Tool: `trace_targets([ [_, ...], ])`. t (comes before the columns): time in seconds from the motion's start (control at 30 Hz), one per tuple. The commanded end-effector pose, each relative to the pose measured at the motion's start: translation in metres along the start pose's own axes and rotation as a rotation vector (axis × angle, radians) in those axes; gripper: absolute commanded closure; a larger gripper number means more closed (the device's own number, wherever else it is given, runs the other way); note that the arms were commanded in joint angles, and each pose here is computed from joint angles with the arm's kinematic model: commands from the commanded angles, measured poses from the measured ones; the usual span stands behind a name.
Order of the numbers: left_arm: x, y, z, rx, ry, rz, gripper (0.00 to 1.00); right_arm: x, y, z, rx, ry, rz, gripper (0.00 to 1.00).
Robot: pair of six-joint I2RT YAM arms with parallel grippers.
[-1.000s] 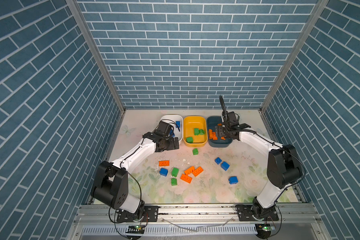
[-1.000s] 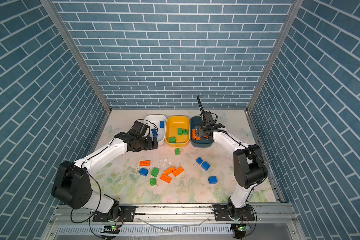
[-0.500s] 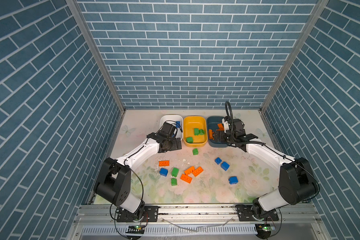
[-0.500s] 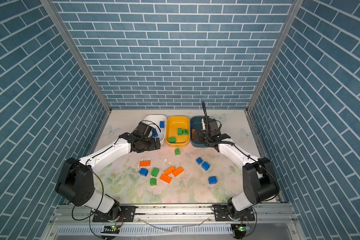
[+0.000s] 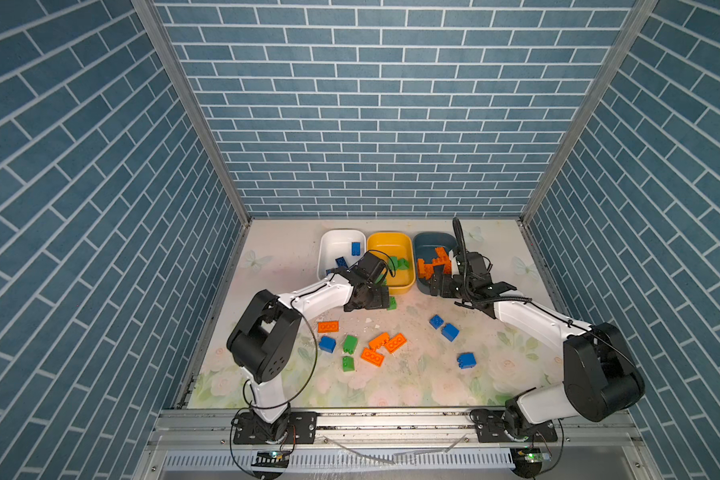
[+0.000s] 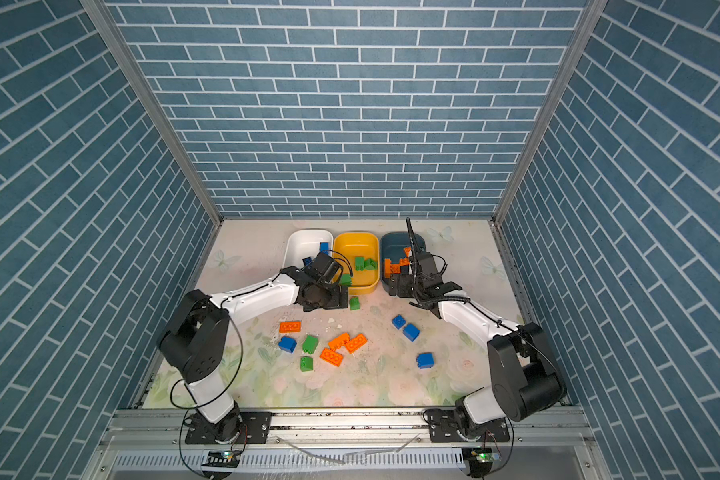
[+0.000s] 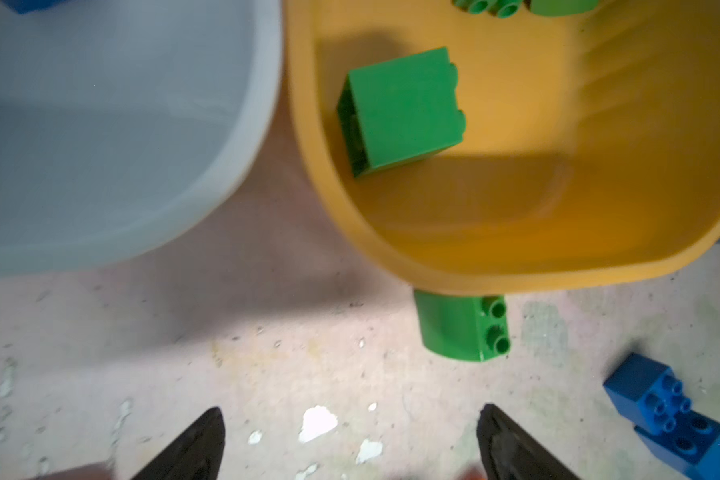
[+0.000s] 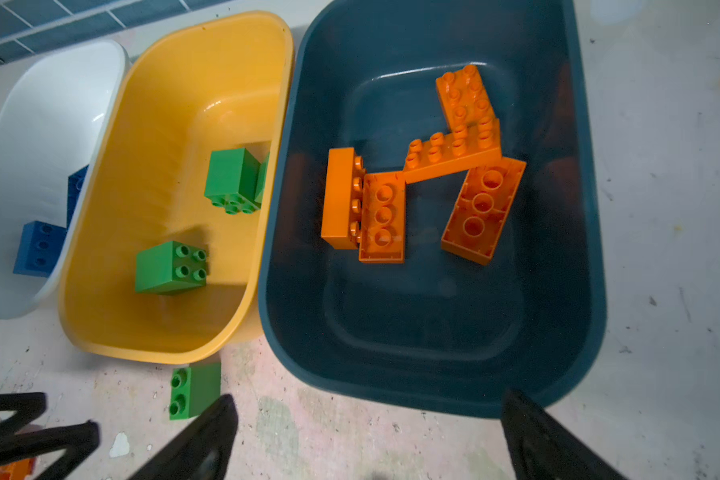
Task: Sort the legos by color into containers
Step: 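Grasp a green brick beside the yellow tub with the left gripper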
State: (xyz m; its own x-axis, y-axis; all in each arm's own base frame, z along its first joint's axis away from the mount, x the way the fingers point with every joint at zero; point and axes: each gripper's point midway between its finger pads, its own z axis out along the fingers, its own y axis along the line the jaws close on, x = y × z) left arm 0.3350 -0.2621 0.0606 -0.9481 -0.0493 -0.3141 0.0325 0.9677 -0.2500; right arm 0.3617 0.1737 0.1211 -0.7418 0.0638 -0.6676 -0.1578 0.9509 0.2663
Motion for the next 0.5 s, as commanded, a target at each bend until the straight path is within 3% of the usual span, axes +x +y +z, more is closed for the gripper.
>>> trace_targets([
  [0.0, -0.008, -0.017, 0.012, -0.002, -0.023, -0.02, 0.05, -0.004, -0.01, -0.008, 0.043, -0.053, 0.046, 0.01],
  [0.33, -0.003, -0.036, 0.044, -0.042, 0.002, 0.026, 0.12, -0.004, -0.02, -0.019, 0.091, -0.075, 0.031, 0.01],
  [0.47, 0.004, -0.03, 0.053, -0.105, 0.039, 0.056, 0.22, -0.005, -0.02, -0.02, 0.094, -0.077, 0.032, 0.01],
])
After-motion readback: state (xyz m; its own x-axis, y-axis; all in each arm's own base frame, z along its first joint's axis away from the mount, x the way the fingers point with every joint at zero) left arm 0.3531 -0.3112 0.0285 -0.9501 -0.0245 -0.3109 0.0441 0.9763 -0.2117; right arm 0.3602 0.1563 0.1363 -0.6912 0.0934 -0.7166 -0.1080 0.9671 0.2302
